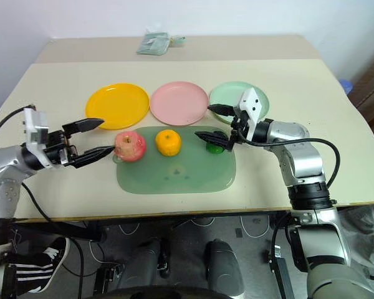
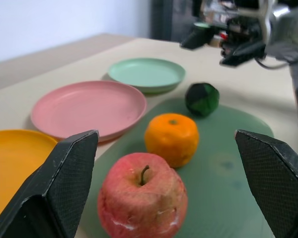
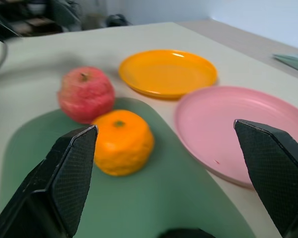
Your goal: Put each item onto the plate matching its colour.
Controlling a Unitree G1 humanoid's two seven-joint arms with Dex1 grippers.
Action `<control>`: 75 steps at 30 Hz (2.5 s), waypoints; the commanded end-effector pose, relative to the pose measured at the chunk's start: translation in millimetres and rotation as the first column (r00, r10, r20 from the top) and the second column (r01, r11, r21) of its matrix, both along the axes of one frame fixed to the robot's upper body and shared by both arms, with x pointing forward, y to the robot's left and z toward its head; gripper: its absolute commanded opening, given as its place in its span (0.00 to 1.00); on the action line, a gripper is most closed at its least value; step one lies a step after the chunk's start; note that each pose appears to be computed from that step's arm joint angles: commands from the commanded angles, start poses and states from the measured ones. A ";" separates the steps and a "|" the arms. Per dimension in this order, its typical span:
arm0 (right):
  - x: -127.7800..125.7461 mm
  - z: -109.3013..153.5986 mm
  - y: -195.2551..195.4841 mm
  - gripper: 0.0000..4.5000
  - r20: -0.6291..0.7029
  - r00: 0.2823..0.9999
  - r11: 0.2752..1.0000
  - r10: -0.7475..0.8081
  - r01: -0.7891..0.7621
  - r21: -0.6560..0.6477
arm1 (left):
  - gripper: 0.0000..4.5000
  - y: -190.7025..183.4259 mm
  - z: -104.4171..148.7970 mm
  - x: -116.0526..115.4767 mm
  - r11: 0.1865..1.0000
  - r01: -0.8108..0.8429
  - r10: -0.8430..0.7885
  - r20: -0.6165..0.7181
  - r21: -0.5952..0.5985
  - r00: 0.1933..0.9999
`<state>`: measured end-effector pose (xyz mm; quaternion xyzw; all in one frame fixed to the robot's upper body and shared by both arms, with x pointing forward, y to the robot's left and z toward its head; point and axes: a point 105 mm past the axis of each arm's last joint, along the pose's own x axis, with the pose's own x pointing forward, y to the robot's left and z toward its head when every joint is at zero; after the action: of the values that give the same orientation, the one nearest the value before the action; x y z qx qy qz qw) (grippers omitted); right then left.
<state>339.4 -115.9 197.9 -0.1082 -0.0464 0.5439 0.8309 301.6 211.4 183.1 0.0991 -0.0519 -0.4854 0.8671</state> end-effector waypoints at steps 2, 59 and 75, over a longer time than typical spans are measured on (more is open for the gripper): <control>-16.7 7.6 2.6 0.99 0.026 0.999 0.998 0.048 -0.048 -0.029 | 1.00 -12.4 -3.3 10.6 1.000 0.012 -0.013 0.067 0.020 0.998; 5.9 51.2 11.8 1.00 0.186 0.960 0.961 -0.211 0.169 0.217 | 0.72 11.4 33.1 157.0 0.687 -0.657 0.685 -0.028 -0.312 0.728; 2.3 37.3 10.1 1.00 0.167 0.971 0.979 -0.173 0.150 0.141 | 1.00 2.0 56.4 142.3 0.809 -0.519 0.568 0.140 -0.275 0.811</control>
<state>347.0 -105.0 224.3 -0.0897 -0.1239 0.4565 0.8765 451.9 218.7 215.5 0.0436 -0.1297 -0.1546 0.9785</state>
